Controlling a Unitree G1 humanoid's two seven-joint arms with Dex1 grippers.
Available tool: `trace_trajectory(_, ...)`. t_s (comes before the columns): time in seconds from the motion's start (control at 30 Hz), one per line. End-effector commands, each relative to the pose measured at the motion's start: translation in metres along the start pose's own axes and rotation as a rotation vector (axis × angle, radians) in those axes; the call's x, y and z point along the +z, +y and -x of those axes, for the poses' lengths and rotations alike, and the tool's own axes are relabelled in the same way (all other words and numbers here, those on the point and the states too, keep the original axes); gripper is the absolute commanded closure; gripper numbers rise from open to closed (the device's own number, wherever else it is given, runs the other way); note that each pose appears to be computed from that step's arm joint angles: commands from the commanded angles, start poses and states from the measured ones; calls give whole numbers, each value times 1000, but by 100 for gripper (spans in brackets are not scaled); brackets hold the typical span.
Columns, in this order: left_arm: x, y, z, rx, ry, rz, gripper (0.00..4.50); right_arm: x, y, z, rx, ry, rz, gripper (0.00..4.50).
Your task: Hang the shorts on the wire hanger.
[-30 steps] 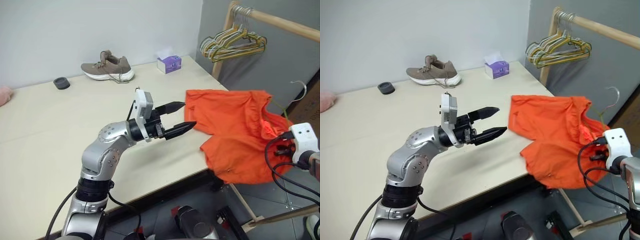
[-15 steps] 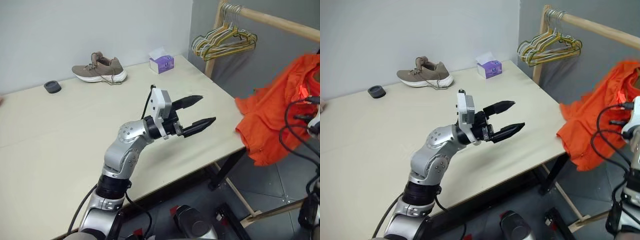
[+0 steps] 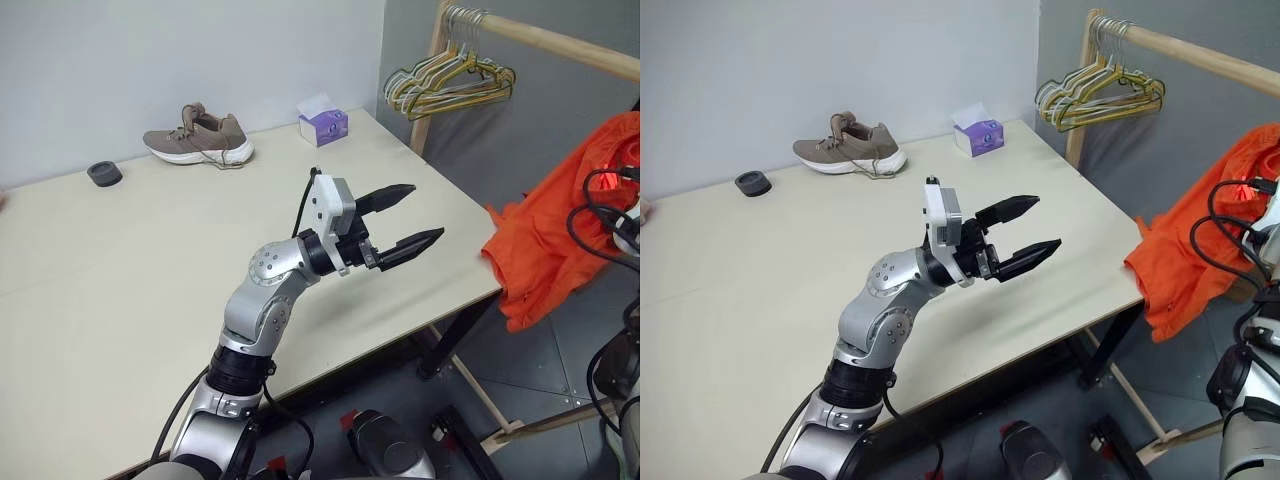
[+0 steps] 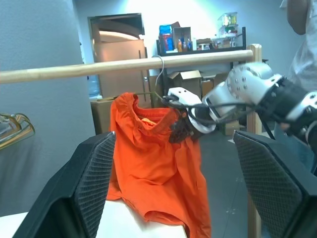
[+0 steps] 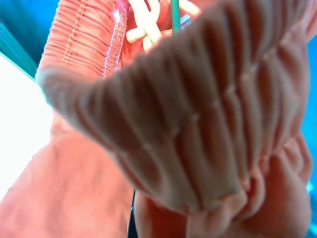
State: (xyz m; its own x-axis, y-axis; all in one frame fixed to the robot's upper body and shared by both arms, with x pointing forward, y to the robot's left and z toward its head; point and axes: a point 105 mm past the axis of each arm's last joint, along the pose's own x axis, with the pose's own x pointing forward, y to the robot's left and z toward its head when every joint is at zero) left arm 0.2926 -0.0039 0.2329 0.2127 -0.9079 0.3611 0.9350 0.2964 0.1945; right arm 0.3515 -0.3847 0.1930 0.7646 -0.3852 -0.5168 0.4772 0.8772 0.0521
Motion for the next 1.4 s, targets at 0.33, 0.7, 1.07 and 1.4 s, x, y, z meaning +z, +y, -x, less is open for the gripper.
trace_trajectory(0.33, 19, -4, -11, -23, -89, 38, 48, -4, 11, 16, 60, -66, -17, 394)
trace_trajectory(0.7, 17, -5, -13, -23, -82, 40, 48, -7, 2, 43, -28, -257, -214, 35)
trace_trajectory(1.07, 14, -4, -13, -17, -76, 38, 48, 36, 9, 86, -126, -650, -25, 6)
trace_trajectory(1.4, 2, 26, -1, 183, 4, -46, 48, 43, 93, 123, 132, -1020, 397, 6)
